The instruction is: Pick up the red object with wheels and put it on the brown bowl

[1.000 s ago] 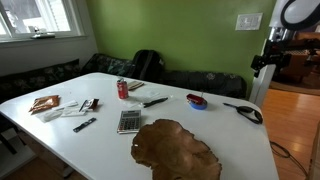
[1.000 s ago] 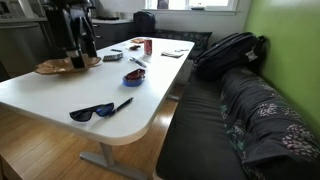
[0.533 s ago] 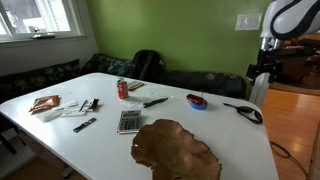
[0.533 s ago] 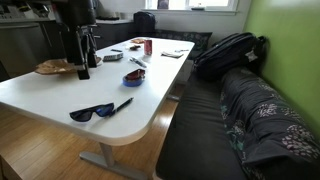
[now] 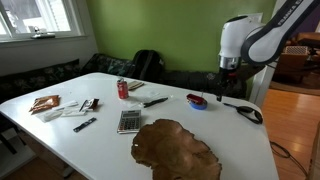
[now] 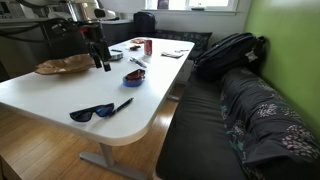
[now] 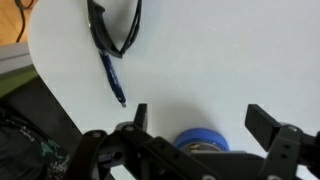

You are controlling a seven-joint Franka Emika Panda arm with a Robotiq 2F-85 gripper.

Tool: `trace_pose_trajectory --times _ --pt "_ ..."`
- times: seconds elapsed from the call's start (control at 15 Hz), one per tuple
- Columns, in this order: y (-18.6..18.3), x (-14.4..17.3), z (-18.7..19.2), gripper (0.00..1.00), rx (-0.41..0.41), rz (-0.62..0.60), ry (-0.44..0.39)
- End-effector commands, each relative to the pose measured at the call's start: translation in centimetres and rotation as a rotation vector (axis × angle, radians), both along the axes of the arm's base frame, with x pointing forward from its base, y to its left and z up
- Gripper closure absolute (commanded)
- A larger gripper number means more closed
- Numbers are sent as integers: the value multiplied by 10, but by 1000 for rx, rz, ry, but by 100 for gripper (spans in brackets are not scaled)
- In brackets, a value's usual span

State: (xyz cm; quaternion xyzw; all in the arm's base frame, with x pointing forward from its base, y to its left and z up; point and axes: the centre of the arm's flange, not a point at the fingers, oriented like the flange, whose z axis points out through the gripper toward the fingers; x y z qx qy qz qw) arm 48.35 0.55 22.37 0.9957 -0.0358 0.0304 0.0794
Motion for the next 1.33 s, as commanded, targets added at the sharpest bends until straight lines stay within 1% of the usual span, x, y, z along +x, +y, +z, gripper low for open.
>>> trace_pose_trajectory --times 0.0,0.27,0.33,0.4,0.47,0.67,0.8,0.87,0.93,1.0,1.07,1.13,1.27 --pt "1 7 -7 0 -5 2 2" --pt "0 7 -4 0 -5 -1 -3" --pt "-2 9 -11 0 -1 32 -44" --pt "-5 14 -12 0 31 72 -43" --pt "-11 25 -12 0 91 138 11" --pt "-5 43 -22 0 188 242 47" --pt "-7 59 -27 0 188 278 10" --pt "-13 70 -25 0 132 283 -76" --pt "-20 81 -24 0 94 291 -133" --pt "-12 60 -16 0 135 269 -72" --pt "-19 66 -14 0 126 263 -89" --pt "-19 66 -14 0 126 264 -88" --pt "-15 65 -15 0 127 271 -86"
